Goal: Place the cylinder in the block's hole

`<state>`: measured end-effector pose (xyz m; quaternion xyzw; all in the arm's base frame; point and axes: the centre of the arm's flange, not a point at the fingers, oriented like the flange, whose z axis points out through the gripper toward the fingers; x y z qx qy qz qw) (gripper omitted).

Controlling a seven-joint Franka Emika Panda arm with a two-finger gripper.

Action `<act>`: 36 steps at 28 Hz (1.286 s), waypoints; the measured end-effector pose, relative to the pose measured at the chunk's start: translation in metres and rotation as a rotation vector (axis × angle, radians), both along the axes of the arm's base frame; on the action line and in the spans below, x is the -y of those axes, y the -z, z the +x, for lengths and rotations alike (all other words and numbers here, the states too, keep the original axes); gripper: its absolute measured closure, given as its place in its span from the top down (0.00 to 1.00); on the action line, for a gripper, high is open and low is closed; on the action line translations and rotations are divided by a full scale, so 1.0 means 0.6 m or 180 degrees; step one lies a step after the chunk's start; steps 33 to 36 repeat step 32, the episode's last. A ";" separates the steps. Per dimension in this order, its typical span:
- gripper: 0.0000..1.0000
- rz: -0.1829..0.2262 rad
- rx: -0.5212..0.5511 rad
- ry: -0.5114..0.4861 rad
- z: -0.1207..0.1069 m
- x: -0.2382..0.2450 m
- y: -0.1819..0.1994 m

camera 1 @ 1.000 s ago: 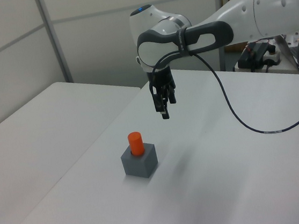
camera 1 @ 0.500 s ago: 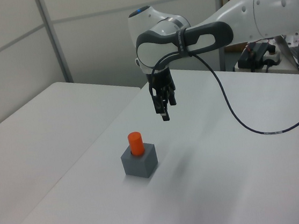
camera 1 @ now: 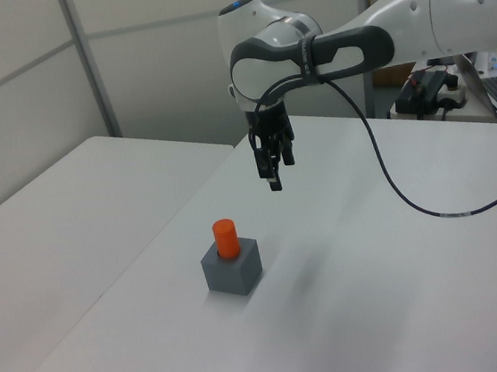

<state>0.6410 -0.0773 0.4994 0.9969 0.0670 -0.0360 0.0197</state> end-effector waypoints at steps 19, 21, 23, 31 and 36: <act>1.00 0.0001 -0.0007 0.0003 0.000 0.001 0.002; 1.00 0.0001 -0.0007 0.0004 0.000 0.001 0.002; 1.00 0.0001 -0.0008 0.0008 -0.001 0.003 0.002; 1.00 0.0000 -0.0008 0.0034 -0.002 0.011 0.002; 1.00 0.0000 -0.0008 0.0034 -0.002 0.011 0.002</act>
